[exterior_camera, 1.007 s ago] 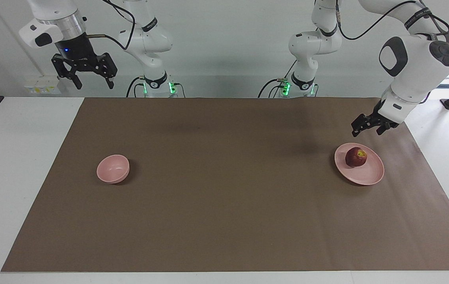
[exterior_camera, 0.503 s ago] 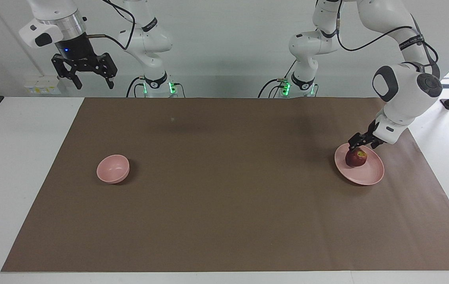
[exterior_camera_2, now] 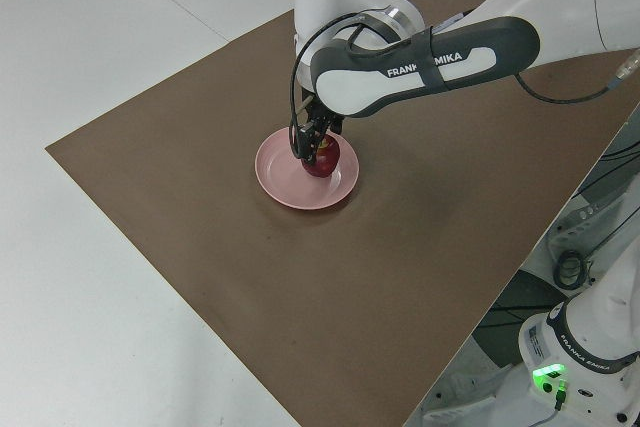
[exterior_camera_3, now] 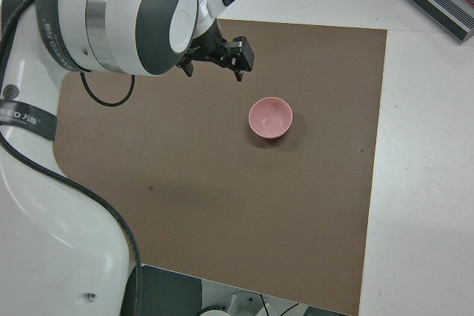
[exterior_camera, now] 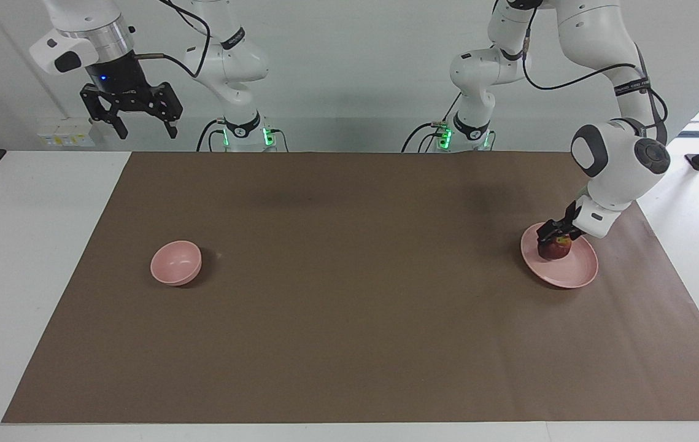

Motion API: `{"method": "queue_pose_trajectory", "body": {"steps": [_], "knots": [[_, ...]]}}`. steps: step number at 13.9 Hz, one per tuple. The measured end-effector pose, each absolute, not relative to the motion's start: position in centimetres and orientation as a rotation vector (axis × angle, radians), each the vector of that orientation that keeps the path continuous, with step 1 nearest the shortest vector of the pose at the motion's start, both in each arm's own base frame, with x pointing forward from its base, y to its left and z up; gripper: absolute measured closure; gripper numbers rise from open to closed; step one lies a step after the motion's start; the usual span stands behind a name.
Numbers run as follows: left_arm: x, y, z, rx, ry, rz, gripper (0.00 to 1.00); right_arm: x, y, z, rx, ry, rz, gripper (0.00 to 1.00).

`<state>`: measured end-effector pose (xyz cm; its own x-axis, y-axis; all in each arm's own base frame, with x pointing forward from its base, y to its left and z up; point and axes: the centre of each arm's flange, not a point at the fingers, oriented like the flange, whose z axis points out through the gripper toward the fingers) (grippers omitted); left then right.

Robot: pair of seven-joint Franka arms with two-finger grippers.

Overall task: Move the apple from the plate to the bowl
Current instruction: 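Lower the left gripper over the plate and grasp the red apple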

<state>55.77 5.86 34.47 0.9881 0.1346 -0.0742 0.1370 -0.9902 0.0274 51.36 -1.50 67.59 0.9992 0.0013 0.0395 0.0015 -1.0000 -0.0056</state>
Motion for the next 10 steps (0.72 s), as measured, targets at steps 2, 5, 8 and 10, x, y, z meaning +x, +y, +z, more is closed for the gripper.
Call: {"method": "queue_pose_trajectory", "body": {"steps": [2, 5, 8, 10], "knots": [[55.6, 5.9, 33.8, 3.100, 0.229, -0.105, 0.00, 51.4, -1.5, 67.6, -3.135, -0.002, -0.062, 0.00], [55.5, 5.9, 32.7, 3.100, 0.236, -0.093, 0.00, 51.3, -1.5, 67.5, -3.135, -0.001, -0.059, 0.00], [55.6, 6.4, 31.6, 3.100, 0.255, -0.068, 0.00, 51.3, -1.6, 67.7, -3.135, -0.001, -0.062, 0.00], [55.6, 7.0, 31.2, 3.098, 0.273, -0.068, 0.00, 51.2, -1.6, 67.8, -3.135, 0.001, -0.065, 0.00]]}}
